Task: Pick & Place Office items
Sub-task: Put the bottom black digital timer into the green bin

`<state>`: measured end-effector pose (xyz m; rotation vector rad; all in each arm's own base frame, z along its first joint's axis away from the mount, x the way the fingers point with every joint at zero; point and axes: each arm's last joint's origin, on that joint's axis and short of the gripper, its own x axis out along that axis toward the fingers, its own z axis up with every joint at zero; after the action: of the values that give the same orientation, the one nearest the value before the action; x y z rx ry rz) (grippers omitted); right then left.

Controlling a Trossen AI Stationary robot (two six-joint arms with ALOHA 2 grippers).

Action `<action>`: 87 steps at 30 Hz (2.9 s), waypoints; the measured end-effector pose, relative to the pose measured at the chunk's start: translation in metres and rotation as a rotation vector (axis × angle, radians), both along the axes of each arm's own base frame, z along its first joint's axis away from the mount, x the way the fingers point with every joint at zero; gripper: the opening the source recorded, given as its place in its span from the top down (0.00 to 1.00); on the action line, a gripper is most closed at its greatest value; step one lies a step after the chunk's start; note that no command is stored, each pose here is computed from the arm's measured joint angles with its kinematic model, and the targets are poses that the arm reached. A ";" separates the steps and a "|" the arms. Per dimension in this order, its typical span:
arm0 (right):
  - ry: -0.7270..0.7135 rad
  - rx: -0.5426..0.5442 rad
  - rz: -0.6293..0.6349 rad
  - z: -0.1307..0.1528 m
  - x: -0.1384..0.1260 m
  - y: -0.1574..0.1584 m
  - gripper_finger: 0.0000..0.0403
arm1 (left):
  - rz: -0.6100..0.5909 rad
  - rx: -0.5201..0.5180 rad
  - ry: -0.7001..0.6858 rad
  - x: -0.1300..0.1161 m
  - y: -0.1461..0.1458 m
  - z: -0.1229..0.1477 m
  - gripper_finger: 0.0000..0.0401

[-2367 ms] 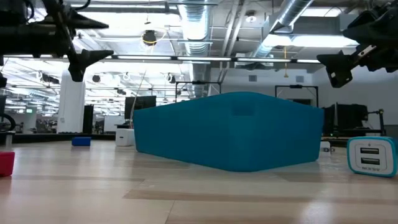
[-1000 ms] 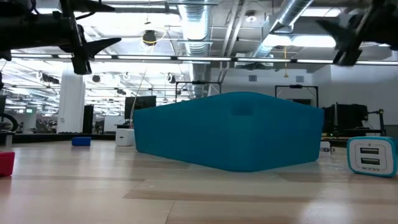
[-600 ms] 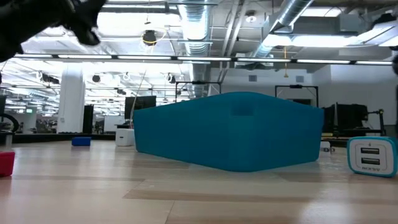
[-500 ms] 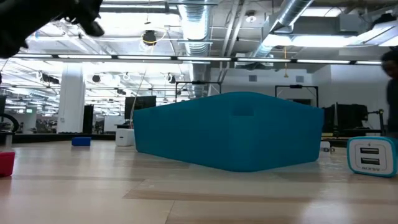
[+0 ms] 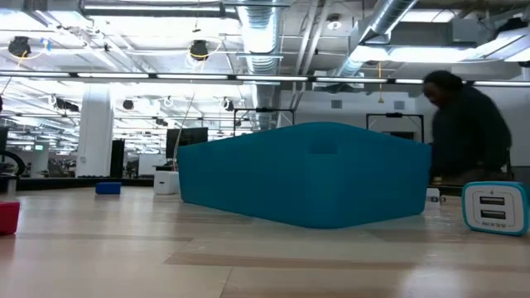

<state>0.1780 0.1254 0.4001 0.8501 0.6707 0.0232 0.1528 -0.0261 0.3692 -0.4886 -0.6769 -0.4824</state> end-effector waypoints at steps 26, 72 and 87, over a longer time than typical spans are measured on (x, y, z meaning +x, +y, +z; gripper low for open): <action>0.515 -0.731 0.453 -0.131 -0.042 0.180 0.31 | 0.770 0.417 0.727 0.052 -0.055 0.072 0.31; 0.675 -0.696 0.447 -0.274 0.006 0.146 0.32 | 0.702 0.482 0.868 0.019 -0.049 0.062 0.31; 0.658 -0.683 0.412 -0.280 0.007 0.149 0.66 | 0.687 0.430 0.876 0.020 -0.049 0.061 0.31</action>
<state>0.1849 0.2747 0.1197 0.0271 1.3650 -0.1156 0.1725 -0.0751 0.4301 -0.0104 0.1348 0.2520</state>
